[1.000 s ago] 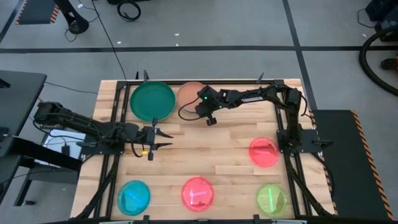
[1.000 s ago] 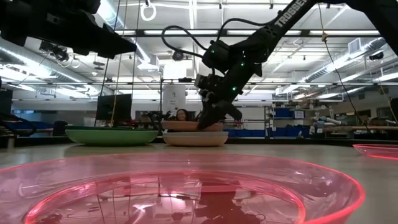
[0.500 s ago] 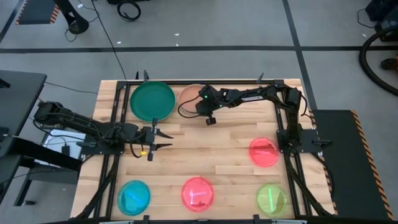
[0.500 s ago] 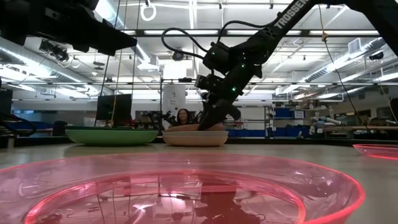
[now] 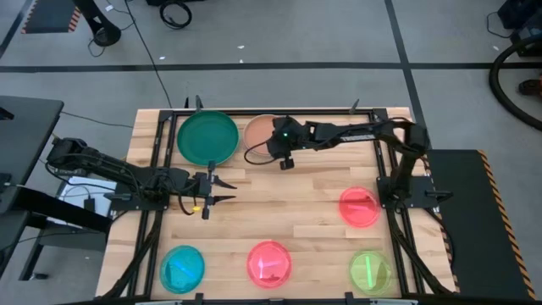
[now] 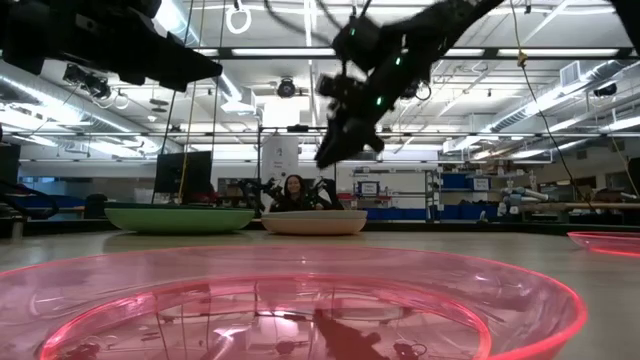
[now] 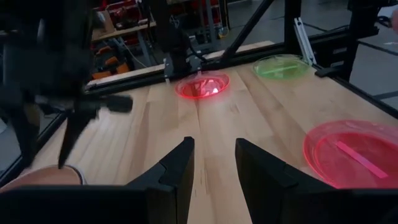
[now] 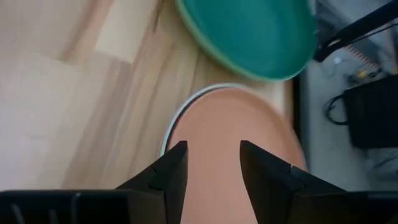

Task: Stack plastic plates
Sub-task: Stack the orange plate on top of the blue plate, then stack the stack plates on top of the dark green plate

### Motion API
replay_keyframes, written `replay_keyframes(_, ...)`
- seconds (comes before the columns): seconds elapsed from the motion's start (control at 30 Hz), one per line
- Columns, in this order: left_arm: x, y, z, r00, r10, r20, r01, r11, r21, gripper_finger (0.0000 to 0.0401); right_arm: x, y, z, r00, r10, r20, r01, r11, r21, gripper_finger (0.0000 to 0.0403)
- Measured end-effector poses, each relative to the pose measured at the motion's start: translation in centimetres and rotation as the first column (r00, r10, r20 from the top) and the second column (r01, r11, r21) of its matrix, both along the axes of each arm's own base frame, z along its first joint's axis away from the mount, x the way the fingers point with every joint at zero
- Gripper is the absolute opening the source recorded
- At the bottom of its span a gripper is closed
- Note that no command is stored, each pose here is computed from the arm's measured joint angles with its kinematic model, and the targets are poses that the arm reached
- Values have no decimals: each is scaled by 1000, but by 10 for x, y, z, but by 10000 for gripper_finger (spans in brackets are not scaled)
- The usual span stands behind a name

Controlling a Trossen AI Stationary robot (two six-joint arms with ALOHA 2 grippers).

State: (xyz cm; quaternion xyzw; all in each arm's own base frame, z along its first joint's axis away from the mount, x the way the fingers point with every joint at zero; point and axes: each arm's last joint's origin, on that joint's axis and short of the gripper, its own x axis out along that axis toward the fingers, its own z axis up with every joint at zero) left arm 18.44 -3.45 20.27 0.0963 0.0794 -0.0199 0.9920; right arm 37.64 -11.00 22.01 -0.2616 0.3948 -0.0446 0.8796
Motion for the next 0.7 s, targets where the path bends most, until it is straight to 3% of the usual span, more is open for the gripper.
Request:
replay_keyframes(0.13, 1, 1, 0, 1000, 11, 0, -11, 999, -31, 125, -16, 14, 29, 998, -65, 17, 65, 998, 16, 154)
replay_keyframes(0.27, 10, 4, -9, 999, 43, -32, -45, 997, -62, 125, -34, 36, 54, 975, -214, 52, 204, 966, 157, 153)
replay_keyframes(0.43, 29, 15, -20, 991, 136, 1, -136, 986, -99, 125, -46, 90, 63, 966, -259, 5, 244, 916, 318, 146)
replay_keyframes(0.6, 61, 42, -37, 938, 273, -215, -298, 950, -91, 125, -52, 150, 53, 964, -263, -32, 260, 914, 312, 139)
replay_keyframes(0.7, 88, 63, -28, 897, 339, -284, -368, 928, -57, 125, -57, 177, 44, 955, -297, -6, 286, 913, 290, 138)
